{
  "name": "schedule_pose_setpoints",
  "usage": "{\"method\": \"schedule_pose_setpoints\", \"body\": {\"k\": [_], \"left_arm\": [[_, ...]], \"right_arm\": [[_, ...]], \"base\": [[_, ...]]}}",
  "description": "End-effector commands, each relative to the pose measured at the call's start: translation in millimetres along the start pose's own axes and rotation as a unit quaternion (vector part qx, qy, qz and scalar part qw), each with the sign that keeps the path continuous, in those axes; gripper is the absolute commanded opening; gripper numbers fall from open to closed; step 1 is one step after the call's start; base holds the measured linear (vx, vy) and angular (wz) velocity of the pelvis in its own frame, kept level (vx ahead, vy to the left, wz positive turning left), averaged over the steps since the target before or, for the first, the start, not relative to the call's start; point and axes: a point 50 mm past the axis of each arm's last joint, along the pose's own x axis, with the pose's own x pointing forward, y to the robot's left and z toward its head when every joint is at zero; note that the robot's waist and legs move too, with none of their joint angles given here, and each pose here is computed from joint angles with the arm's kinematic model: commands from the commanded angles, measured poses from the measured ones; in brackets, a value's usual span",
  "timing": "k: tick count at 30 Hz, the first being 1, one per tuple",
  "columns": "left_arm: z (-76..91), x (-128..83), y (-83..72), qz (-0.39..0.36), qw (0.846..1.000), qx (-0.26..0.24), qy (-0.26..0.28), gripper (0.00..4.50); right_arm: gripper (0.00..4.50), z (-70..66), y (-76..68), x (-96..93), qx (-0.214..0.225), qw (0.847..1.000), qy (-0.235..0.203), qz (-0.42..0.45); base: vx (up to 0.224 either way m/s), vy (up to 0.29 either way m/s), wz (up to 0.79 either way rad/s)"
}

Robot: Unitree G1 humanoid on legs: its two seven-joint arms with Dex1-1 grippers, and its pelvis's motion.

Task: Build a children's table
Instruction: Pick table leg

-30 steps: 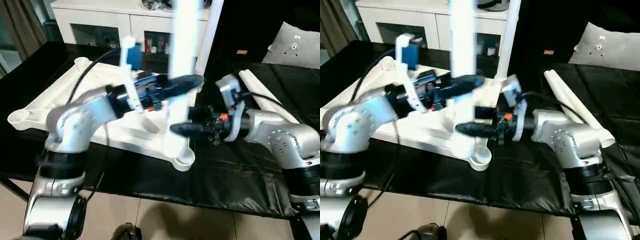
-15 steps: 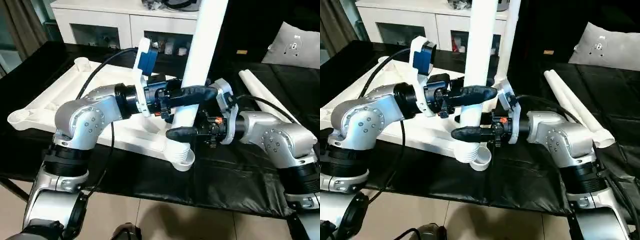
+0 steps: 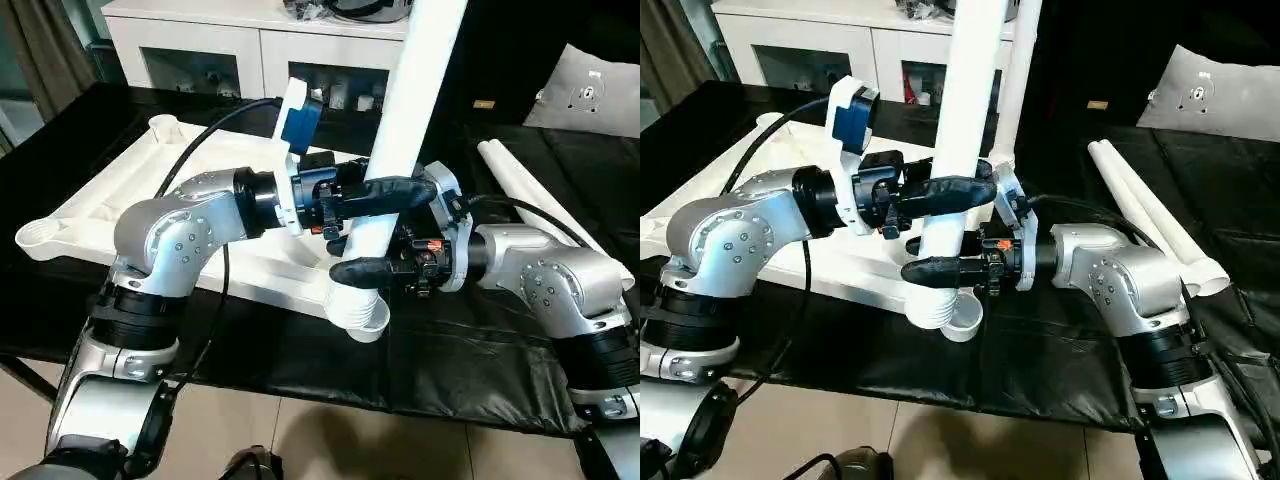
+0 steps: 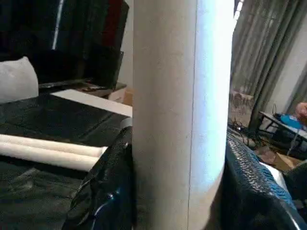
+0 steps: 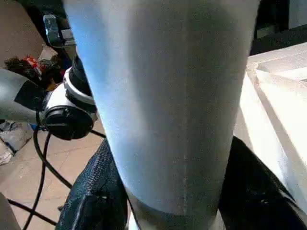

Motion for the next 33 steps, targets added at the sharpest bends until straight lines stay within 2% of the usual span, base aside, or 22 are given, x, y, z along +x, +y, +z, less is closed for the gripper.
{"method": "schedule_pose_setpoints", "body": {"k": [1,3,5,6,7,10,12,13,15,19,20,21,23,25,27,29,30,31,33], "left_arm": [[12.7,6.7,-3.4,-0.001,1.000,0.028,-0.009,1.84],[15.6,8.6,-10.3,-0.028,0.999,0.031,-0.027,2.54],[17.5,13.2,-20.8,-0.060,0.996,0.018,-0.058,2.54],[17.6,13.5,-21.2,-0.061,0.996,0.018,-0.060,2.56],[18.6,16.1,-23.6,-0.066,0.995,0.012,-0.080,2.82],[20.3,20.7,-24.6,-0.055,0.993,0.009,-0.108,2.98],[21.9,24.2,-23.5,-0.040,0.991,0.007,-0.130,3.01],[22.2,24.9,-23.2,-0.037,0.990,0.006,-0.134,3.29],[26.3,26.5,-20.6,-0.012,0.986,0.008,-0.168,3.39],[37.0,22.4,-12.4,0.042,0.969,-0.005,-0.242,3.77],[37.0,22.4,-12.4,0.042,0.969,-0.005,-0.242,3.77],[41.0,15.8,-6.9,0.077,0.959,-0.007,-0.273,3.77],[43.2,11.2,-4.0,0.095,0.953,-0.007,-0.287,3.77],[45.7,-2.5,3.8,0.148,0.940,-0.007,-0.308,3.77],[45.2,-18.3,11.9,0.205,0.928,-0.003,-0.313,3.77],[41.1,-28.0,15.4,0.239,0.924,0.001,-0.300,3.77],[32.2,-39.5,18.0,0.285,0.920,0.016,-0.269,3.77],[31.0,-40.7,18.3,0.290,0.920,0.018,-0.264,3.77],[9.7,-56.7,20.9,0.365,0.912,0.050,-0.179,3.77]], "right_arm": [[1.97,-4.0,-1.7,0.7,0.010,1.000,0.004,-0.010],[1.96,-4.8,-1.3,1.2,0.015,1.000,-0.002,-0.012],[1.96,-5.9,0.9,3.3,0.021,1.000,-0.016,-0.008],[1.96,-5.9,1.0,3.4,0.021,1.000,-0.017,-0.008],[1.95,-6.7,1.5,4.5,0.023,0.999,-0.025,-0.009],[1.94,-9.0,2.5,6.4,0.026,0.999,-0.033,-0.012],[1.94,-10.7,3.1,8.1,0.028,0.999,-0.040,-0.015],[1.94,-11.1,3.2,8.4,0.028,0.999,-0.041,-0.016],[1.94,-11.8,4.9,10.8,0.032,0.998,-0.057,-0.018],[1.94,-11.5,6.1,13.1,0.037,0.994,-0.099,-0.036],[1.94,-11.5,6.1,13.1,0.037,0.994,-0.099,-0.036],[1.93,-11.9,6.9,13.9,0.036,0.990,-0.123,-0.056],[1.93,-12.3,7.3,14.0,0.031,0.988,-0.133,-0.067],[1.91,-13.2,6.5,11.9,0.023,0.981,-0.153,-0.114],[1.91,-13.1,3.5,8.0,0.012,0.973,-0.155,-0.171],[1.91,-12.5,3.7,6.8,0.004,0.969,-0.155,-0.191],[1.91,-12.2,5.4,5.0,-0.009,0.964,-0.152,-0.216],[1.91,-12.2,5.6,4.7,-0.011,0.964,-0.152,-0.219],[1.91,-13.0,6.1,-0.8,-0.034,0.949,-0.146,-0.276]], "base": [[0.000,0.000,0.00],[0.000,0.000,0.00],[0.000,0.000,0.00],[0.000,0.000,0.00],[0.000,0.000,0.00],[0.000,0.000,0.00],[0.000,0.000,0.00],[0.000,0.000,0.00],[0.000,0.000,0.00],[0.000,0.000,0.00],[0.000,0.000,0.00],[0.000,0.000,0.00],[0.000,0.000,0.00],[0.000,0.000,0.00],[0.000,0.000,0.00],[0.000,0.000,0.00],[0.000,0.000,0.00],[0.000,0.000,0.00],[0.000,0.000,0.00]]}}
